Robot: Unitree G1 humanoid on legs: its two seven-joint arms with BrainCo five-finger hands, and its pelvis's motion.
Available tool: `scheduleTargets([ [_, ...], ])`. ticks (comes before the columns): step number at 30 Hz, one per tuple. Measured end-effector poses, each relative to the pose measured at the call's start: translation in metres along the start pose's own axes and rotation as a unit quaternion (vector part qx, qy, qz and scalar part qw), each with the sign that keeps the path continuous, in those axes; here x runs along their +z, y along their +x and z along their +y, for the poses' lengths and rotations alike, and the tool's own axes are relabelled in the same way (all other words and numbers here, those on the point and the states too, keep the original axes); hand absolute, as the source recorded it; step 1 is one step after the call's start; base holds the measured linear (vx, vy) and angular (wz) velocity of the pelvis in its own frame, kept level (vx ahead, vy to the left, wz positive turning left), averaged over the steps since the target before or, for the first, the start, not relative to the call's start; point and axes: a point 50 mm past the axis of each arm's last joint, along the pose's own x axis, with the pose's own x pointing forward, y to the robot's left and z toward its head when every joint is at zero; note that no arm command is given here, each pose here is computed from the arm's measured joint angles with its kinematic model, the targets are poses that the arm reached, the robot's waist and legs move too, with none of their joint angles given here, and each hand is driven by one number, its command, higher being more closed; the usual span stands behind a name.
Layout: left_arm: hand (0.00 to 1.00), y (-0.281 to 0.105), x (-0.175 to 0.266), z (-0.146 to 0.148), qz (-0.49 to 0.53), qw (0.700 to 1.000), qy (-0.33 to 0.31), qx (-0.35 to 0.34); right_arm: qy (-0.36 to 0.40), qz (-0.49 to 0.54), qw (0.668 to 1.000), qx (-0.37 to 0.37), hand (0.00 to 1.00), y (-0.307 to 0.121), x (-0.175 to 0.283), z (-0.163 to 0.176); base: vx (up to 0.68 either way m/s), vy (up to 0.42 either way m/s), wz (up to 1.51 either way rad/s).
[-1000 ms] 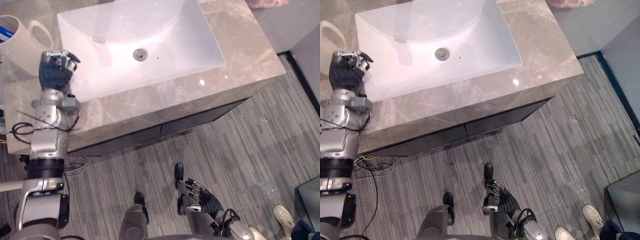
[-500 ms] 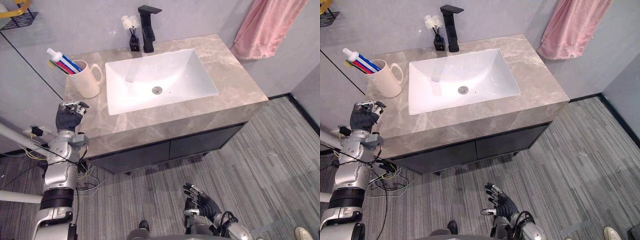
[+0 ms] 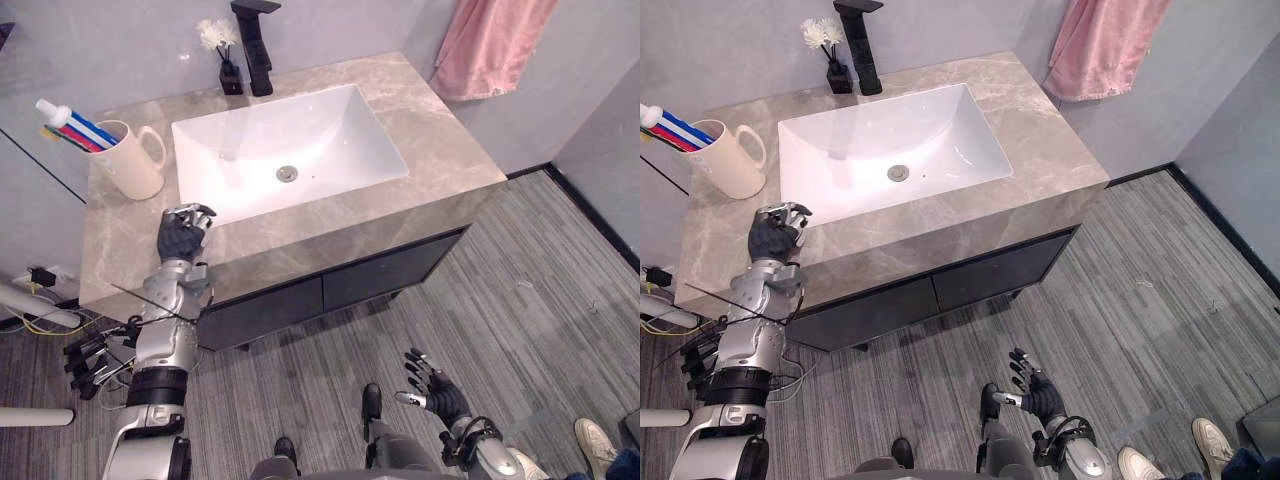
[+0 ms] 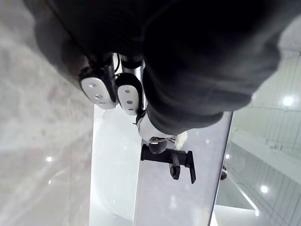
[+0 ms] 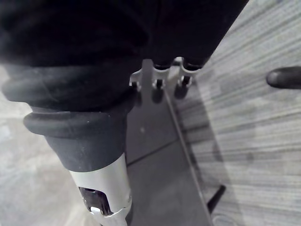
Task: Organize washtable
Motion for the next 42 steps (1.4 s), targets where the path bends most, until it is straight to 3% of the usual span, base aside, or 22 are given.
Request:
scheduleTargets([
  [15, 1.0, 0.021, 0.023, 0.001, -0.036, 0.999, -0.005, 0.018, 0.006, -0.002, 1.0, 0.002, 0.0, 0.001, -0.001, 0.004, 0.01, 0.026, 0.01],
  [30, 1.0, 0.029, 0.034, 0.02, -0.05, 0.994, -0.001, 0.099, 0.01, -0.002, 1.0, 0.007, 0.0, 0.002, -0.002, 0.009, 0.01, 0.014, 0.0],
  [38, 1.0, 0.024, 0.027, 0.024, -0.037, 0.994, 0.012, 0.104, 0.007, 0.005, 1.0, 0.027, 0.0, 0.004, -0.005, 0.018, 0.0, 0.0, -0.01],
  [42, 1.0, 0.024, 0.019, 0.01, -0.025, 0.996, 0.01, 0.08, 0.016, 0.017, 1.0, 0.013, 0.0, 0.003, -0.011, 0.014, 0.0, 0.002, -0.07],
])
